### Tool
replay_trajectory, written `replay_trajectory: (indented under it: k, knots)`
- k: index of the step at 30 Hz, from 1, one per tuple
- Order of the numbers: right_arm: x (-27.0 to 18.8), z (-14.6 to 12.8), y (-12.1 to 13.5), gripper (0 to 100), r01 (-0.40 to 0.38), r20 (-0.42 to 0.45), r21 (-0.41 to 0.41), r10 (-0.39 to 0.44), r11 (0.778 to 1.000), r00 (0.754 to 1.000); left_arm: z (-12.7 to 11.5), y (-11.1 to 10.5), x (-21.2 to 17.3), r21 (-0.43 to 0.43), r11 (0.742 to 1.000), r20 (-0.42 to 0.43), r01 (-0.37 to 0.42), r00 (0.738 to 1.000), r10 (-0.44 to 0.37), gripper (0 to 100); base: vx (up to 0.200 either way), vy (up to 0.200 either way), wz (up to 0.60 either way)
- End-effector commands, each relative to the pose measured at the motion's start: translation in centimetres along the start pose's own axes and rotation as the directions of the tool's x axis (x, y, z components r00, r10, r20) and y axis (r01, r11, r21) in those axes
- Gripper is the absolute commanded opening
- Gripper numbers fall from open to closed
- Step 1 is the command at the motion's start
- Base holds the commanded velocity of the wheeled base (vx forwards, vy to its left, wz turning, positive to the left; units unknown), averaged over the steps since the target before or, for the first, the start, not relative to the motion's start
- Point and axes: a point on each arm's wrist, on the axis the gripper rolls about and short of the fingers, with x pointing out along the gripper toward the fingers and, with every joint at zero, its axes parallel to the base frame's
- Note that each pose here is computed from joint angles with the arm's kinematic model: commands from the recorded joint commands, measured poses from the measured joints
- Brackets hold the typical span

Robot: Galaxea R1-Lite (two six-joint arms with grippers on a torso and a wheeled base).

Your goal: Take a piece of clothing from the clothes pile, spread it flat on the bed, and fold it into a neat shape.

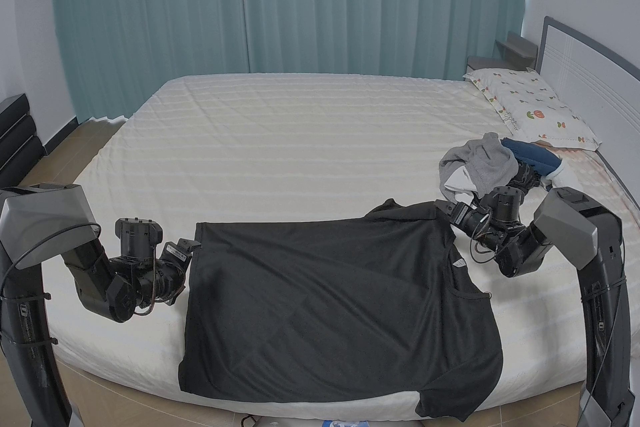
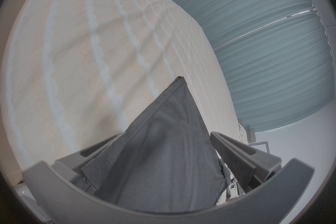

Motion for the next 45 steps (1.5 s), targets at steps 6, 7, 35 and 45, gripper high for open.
replay_trajectory:
  k: [6, 7, 35, 45]
  knots:
    - [-6.5, -0.7, -2.8, 100, 0.098, -0.102, 0.061, -0.091, 0.993, 0.991, -0.1, 0.1, 0.0, 0.001, 1.000, -0.002, -0.003, 1.000, 0.003, 100, 0.000, 0.000, 0.00]
    - [-6.6, -0.7, -2.8, 100, 0.096, -0.103, 0.061, -0.090, 0.993, 0.991, 0.0, 0.1, 0.0, 0.001, 1.000, -0.001, -0.003, 1.000, 0.003, 100, 0.000, 0.000, 0.00]
    - [-6.8, -3.3, -3.0, 0, 0.081, -0.194, 0.115, -0.058, 0.990, 0.979, 0.0, 0.1, 0.0, 0.001, 1.000, -0.001, -0.003, 1.000, 0.003, 100, 0.000, 0.000, 0.00]
    - [-9.6, 0.2, -3.2, 0, 0.059, -0.065, 0.135, -0.050, 0.989, 0.997, 0.0, 0.1, 0.0, 0.003, 1.000, -0.001, -0.003, 1.000, 0.003, 100, 0.000, 0.000, 0.00]
